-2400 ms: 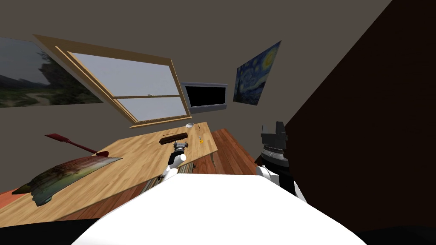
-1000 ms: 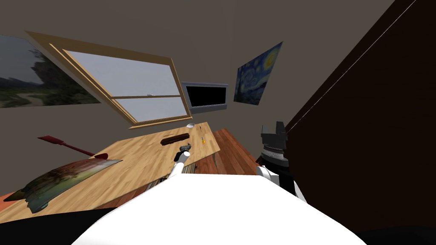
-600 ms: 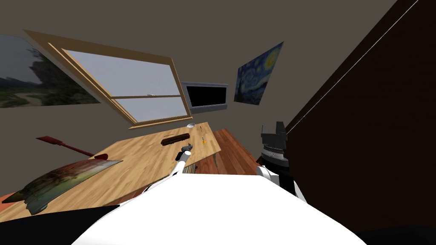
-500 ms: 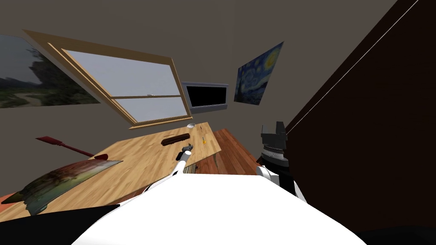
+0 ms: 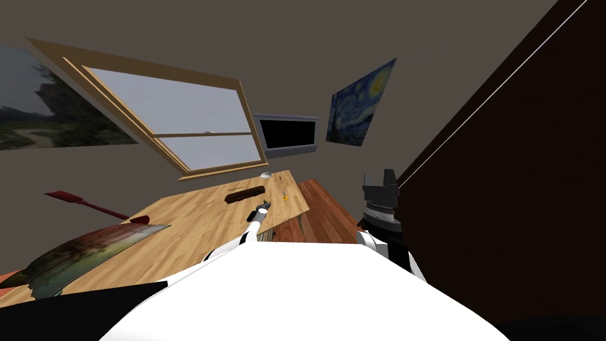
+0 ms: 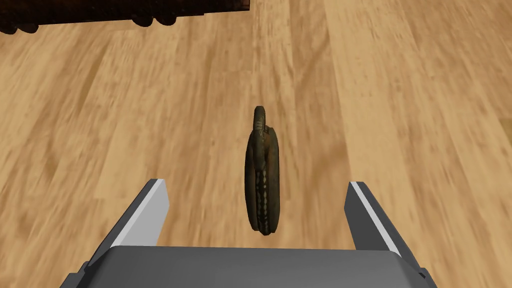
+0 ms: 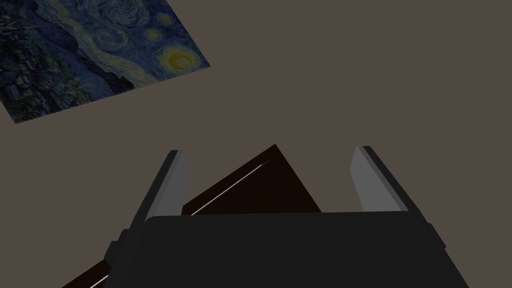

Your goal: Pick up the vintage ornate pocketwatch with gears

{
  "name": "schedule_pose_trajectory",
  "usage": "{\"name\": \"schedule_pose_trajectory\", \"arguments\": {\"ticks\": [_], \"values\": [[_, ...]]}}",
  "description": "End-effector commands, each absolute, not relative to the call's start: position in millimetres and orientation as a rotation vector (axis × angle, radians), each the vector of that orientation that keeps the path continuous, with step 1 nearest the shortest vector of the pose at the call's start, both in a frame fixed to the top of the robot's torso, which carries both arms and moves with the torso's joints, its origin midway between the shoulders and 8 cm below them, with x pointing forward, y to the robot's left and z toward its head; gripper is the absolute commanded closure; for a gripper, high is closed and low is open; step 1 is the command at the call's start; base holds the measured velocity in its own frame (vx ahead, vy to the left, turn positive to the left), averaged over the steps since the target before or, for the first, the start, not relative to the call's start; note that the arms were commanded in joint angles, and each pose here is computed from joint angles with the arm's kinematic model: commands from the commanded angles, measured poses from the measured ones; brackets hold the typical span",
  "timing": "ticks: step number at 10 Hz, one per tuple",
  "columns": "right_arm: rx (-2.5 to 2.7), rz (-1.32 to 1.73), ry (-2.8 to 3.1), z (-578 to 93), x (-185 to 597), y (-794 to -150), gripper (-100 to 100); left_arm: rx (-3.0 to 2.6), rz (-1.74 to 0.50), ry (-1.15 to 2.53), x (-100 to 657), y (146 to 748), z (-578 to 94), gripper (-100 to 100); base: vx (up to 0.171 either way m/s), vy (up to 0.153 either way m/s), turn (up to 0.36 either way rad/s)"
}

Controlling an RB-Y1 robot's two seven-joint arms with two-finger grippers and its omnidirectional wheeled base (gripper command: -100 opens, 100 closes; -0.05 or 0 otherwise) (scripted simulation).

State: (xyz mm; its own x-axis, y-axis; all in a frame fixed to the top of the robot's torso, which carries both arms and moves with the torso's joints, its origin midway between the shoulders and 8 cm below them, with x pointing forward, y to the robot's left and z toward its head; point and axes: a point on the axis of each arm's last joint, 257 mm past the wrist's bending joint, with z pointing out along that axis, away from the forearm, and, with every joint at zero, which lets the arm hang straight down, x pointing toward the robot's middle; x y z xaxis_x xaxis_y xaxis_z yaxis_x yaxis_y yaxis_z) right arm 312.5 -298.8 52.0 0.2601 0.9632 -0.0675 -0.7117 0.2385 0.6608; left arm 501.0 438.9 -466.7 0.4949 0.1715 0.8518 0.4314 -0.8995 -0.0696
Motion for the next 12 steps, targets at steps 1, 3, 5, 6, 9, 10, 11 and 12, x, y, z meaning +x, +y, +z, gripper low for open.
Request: {"name": "schedule_pose_trajectory", "arguments": {"ticks": [1,3,5,6,9,10,11,12], "values": [[0.572,1.221,0.525,52,313,-299,0,-2.468,-1.361,-0.511,501,439,-467,0,0.000,0.000,0.000],[0.572,1.222,0.525,52,313,-299,0,-2.447,-1.346,-0.554,493,452,-469,-100,-0.015,0.030,-0.208],[0.572,1.222,0.525,52,313,-299,0,-2.424,-1.331,-0.597,484,466,-471,-100,-0.018,0.018,-0.176],[0.572,1.221,0.525,52,313,-299,0,-2.424,-1.331,-0.597,484,466,-471,-100,0.000,0.000,0.000],[0.572,1.222,0.525,52,313,-299,0,-2.389,-1.308,-0.660,471,485,-474,-100,-0.041,-0.025,-0.134],[0.572,1.221,0.525,52,313,-299,0,-2.377,-1.301,-0.680,467,492,-475,-100,-0.020,-0.012,-0.066],[0.572,1.221,0.525,52,313,-299,0,-2.377,-1.301,-0.680,467,492,-475,-100,-0.019,-0.012,-0.062],[0.572,1.221,0.525,52,313,-299,0,-2.377,-1.301,-0.680,467,492,-475,-100,-0.004,-0.002,-0.012]]}}
